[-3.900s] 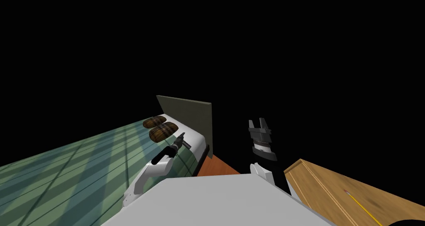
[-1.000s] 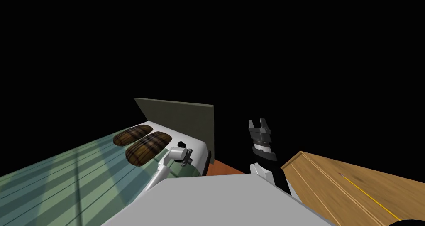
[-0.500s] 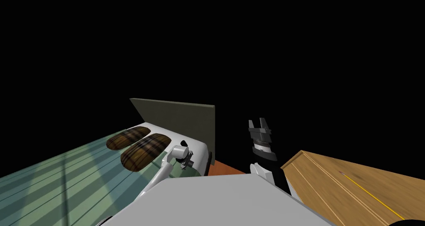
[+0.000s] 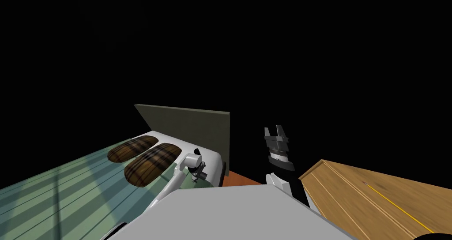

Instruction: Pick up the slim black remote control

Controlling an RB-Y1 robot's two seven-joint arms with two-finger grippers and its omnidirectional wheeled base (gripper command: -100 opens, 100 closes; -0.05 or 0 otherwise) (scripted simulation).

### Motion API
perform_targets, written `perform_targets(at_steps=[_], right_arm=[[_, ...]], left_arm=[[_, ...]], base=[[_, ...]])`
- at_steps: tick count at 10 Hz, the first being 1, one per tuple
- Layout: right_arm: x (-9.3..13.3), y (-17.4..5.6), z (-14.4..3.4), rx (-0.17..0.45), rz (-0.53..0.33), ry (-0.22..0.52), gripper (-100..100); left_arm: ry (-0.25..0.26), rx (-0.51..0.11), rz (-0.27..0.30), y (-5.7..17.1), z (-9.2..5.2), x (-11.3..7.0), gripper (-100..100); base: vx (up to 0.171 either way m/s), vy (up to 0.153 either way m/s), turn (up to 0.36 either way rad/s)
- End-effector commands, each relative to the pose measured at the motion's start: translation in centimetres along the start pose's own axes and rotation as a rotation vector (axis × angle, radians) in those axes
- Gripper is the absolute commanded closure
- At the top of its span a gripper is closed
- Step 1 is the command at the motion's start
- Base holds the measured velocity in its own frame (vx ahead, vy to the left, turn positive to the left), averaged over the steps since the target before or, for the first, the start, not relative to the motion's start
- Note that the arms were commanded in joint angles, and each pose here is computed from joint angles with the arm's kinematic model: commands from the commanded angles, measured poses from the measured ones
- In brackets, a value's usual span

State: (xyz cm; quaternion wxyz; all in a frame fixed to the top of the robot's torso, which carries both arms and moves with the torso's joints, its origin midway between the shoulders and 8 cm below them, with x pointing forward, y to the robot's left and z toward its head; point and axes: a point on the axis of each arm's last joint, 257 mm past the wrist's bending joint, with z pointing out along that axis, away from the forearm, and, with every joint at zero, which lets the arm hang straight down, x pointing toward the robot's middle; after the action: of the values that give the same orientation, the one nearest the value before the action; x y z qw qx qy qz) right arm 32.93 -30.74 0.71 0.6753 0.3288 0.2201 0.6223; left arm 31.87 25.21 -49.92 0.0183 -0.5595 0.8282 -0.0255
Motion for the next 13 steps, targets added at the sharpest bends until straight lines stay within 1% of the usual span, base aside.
perform_targets(at_steps=[1, 2, 4, 5, 6, 10, 11, 12, 13], right_arm=[[0.0, 0.0, 0.0, 0.000, 0.000, 0.000, 0], [0.0, 0.0, 0.0, 0.000, 0.000, 0.000, 0], [0.0, 0.0, 0.0, 0.000, 0.000, 0.000, 0], [0.0, 0.0, 0.0, 0.000, 0.000, 0.000, 0], [0.0, 0.0, 0.0, 0.000, 0.000, 0.000, 0], [0.0, 0.0, 0.0, 0.000, 0.000, 0.000, 0], [0.0, 0.0, 0.0, 0.000, 0.000, 0.000, 0], [0.0, 0.0, 0.0, 0.000, 0.000, 0.000, 0], [0.0, 0.0, 0.0, 0.000, 0.000, 0.000, 0]], left_arm=[[0.000, 0.001, -0.007, 0.3, 1.0, 0.1, -100], [-0.001, 0.001, -0.009, 0.4, 1.2, 0.2, -100], [-0.001, 0.002, -0.015, 0.7, 2.2, 0.3, -100], [0.000, -0.001, -0.013, 0.6, 1.8, 0.3, -100], [-0.001, 0.001, -0.013, 0.6, 1.9, 0.3, 100], [-0.001, -0.001, -0.015, 0.7, 1.9, 0.3, 100], [-0.001, -0.002, -0.015, 0.7, 1.9, 0.3, 0], [0.000, 0.001, -0.007, 0.3, 1.0, 0.1, 100], [0.000, 0.000, -0.004, 0.1, 0.5, 0.1, 100]], base=[[0.009, 0.008, -0.048], [0.011, 0.013, -0.039], [0.009, 0.011, -0.032], [0.000, 0.000, 0.000], [0.000, 0.000, 0.000], [-0.001, 0.001, 0.004], [0.000, 0.000, 0.000], [-0.005, -0.008, 0.053], [-0.008, -0.018, 0.052]])
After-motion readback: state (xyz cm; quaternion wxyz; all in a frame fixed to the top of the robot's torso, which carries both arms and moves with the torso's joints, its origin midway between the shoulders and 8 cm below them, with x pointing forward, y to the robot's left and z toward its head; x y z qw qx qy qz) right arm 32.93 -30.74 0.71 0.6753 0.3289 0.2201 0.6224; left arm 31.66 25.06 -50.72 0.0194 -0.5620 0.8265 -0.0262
